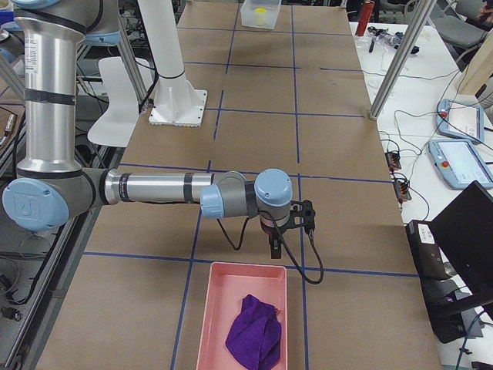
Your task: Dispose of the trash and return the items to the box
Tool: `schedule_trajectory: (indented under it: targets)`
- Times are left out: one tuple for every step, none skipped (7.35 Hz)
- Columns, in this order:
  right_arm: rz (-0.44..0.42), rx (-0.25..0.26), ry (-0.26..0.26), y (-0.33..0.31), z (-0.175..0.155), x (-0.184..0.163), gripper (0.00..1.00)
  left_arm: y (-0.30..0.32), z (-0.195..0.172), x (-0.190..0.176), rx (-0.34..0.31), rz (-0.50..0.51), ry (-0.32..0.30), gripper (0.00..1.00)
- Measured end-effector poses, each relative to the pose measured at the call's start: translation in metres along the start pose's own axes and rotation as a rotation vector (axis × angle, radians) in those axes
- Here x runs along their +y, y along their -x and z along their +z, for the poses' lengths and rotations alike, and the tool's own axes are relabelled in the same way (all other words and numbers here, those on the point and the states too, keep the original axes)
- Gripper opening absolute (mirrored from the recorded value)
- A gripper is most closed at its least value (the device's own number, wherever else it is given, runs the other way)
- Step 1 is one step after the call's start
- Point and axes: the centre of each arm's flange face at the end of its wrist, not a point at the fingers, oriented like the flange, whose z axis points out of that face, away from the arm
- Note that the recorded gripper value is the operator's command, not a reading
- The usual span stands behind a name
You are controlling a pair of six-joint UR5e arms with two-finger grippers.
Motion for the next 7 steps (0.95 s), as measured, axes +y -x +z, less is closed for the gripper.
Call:
schedule_trajectory:
  targets:
    - [-0.001,0.001,-0.001,0.000,0.000,0.000,1.00,0.003,0.002,0.006,-0.010,-0.001,-0.004,1.00]
    - [-0.003,0.001,-0.002,0.001,-0.001,-0.001,1.00,0.005,0.003,0.013,-0.016,0.013,-0.025,1.00]
    - [-0.003,0.002,-0.003,0.001,-0.001,-0.001,1.00,0.006,0.005,0.022,-0.022,0.040,-0.062,1.00]
    - [-0.004,0.002,-0.004,0.001,-0.001,-0.001,1.00,0.004,0.003,0.029,-0.030,0.075,-0.109,1.00]
    - [-0.004,0.002,-0.004,0.001,-0.001,0.000,1.00,-0.005,-0.007,0.030,-0.035,0.115,-0.160,1.00]
    - [-0.001,0.003,0.001,-0.002,0.001,0.004,1.00,-0.015,-0.020,0.031,-0.038,0.154,-0.207,1.00]
    - [0.003,0.003,0.005,-0.004,0.003,0.009,1.00,-0.026,-0.033,0.027,-0.043,0.188,-0.248,1.00]
